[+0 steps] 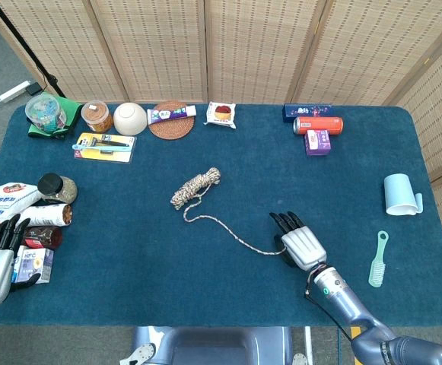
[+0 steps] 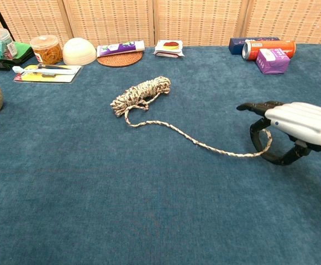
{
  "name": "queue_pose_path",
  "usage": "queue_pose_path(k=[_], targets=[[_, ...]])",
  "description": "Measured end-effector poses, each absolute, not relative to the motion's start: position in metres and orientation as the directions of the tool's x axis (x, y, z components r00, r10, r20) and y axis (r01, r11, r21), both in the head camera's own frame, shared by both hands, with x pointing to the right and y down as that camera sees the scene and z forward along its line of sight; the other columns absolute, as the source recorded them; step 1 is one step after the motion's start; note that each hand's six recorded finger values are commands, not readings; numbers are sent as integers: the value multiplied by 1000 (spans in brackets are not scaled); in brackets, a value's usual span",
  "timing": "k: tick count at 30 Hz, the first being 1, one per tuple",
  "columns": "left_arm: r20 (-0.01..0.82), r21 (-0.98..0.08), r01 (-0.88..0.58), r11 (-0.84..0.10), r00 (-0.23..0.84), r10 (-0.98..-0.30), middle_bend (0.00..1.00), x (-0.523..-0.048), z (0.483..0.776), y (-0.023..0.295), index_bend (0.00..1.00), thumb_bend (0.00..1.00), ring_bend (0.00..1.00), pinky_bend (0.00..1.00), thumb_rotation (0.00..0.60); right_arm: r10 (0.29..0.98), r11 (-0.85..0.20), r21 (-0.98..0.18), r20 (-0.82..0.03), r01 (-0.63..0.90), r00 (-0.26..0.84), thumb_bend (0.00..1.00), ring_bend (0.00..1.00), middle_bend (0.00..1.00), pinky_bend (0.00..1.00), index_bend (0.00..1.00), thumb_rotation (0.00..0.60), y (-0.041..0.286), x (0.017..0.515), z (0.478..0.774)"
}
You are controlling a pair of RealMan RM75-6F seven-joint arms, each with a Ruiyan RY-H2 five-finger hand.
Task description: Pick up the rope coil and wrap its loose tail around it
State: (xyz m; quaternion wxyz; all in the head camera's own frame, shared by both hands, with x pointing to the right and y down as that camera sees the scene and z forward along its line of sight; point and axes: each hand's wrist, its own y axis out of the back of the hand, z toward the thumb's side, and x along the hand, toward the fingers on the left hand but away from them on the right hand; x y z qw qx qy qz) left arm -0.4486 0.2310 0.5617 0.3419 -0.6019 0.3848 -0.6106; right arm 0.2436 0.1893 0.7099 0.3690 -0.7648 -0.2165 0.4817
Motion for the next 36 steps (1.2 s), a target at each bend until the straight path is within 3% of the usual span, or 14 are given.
queue_pose_path(k=[20,29,36], targets=[[464,-879,-44,-476,154,-872,0,-393,579,138,0,52,0,0,600,784,-536,-843,-480,40,395,445,0,0,0,570,600,154,261,667],[468,-857,-55,-512,332,-819,0,-344,614,82,0,49,0,0,600,832,-486,-871,-436,71,343,445,0,0,0,573,600,135,275,651],[504,-821,-77,-566,370,-781,0,-293,644,55,0,49,0,0,600,852,-456,-887,-410,76,324,445,0,0,0,574,600,124,282,640]])
